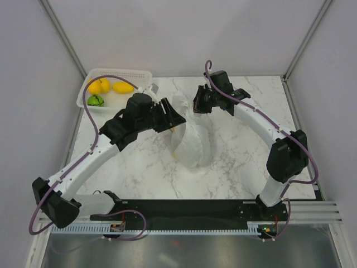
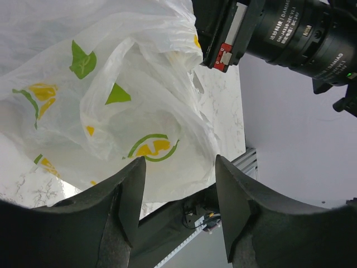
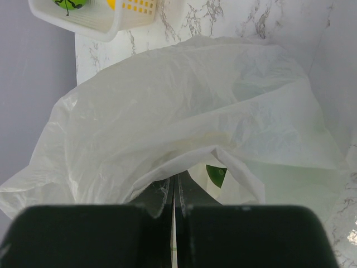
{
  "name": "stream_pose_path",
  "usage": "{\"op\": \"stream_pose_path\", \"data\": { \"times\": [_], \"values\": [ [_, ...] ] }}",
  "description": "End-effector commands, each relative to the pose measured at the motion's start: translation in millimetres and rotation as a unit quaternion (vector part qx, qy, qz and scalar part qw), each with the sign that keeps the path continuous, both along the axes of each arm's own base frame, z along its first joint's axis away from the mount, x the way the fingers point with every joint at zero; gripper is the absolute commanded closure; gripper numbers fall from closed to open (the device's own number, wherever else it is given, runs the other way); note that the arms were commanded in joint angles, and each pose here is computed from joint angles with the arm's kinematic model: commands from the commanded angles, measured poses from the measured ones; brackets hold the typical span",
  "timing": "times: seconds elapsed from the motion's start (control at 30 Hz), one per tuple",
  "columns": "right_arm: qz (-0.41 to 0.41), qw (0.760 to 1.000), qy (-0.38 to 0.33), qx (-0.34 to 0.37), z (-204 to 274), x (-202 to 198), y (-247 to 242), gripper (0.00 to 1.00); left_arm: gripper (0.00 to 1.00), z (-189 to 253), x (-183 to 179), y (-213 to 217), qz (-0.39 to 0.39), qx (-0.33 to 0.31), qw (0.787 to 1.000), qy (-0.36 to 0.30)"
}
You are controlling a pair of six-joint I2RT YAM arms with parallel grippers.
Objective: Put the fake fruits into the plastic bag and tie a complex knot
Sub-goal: Tie the plastic bag at the center of the board.
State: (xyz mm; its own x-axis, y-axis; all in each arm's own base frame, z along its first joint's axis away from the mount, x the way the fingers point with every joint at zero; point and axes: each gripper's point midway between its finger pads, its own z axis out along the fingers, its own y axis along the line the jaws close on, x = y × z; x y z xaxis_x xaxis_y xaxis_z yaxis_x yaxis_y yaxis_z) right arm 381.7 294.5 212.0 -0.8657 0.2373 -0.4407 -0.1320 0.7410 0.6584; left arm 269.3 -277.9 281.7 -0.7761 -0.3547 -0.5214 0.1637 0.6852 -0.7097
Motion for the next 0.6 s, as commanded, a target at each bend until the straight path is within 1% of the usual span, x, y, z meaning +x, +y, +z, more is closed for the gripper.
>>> {"op": "stream_pose_path", "data": {
  "times": [0.0, 0.1, 0.13, 0.17, 0.2, 0.27, 0.3, 0.33, 0.57],
  "values": [
    [0.001, 1.000, -0.031, 0.005, 21, 2, 1, 1.00, 0.40, 29, 3, 6, 0.026, -0.047, 0.998, -0.034],
    [0.000, 1.000, -0.031, 0.005, 21, 3, 1, 1.00, 0.42, 20, 1, 9, 0.027, -0.047, 0.998, -0.025],
    [-0.001, 1.000, -0.031, 0.005, 21, 4, -1, 1.00, 0.45, 19, 1, 11, 0.032, -0.053, 0.998, -0.018],
    [0.000, 1.000, -0.031, 0.005, 21, 3, 1, 1.00, 0.45, 13, 0, 12, 0.035, -0.051, 0.998, -0.011],
    [0.000, 1.000, -0.030, 0.005, 20, 4, 0, 1.00, 0.47, 12, -1, 14, 0.036, -0.052, 0.998, -0.009],
    [0.000, 0.999, -0.031, 0.005, 21, 4, 0, 1.00, 0.48, 8, 0, 17, 0.044, -0.057, 0.997, -0.003],
    [-0.001, 0.999, -0.032, 0.004, 21, 4, 0, 1.00, 0.52, 8, 0, 17, 0.044, -0.059, 0.997, -0.002],
    [-0.001, 1.000, -0.031, 0.005, 21, 4, 0, 1.00, 0.53, 4, 1, 17, 0.045, -0.058, 0.997, 0.004],
    [-0.001, 1.000, -0.031, 0.005, 21, 5, 0, 1.00, 0.50, 2, 10, 0, 0.016, -0.061, 0.998, 0.005]
  ]
}}
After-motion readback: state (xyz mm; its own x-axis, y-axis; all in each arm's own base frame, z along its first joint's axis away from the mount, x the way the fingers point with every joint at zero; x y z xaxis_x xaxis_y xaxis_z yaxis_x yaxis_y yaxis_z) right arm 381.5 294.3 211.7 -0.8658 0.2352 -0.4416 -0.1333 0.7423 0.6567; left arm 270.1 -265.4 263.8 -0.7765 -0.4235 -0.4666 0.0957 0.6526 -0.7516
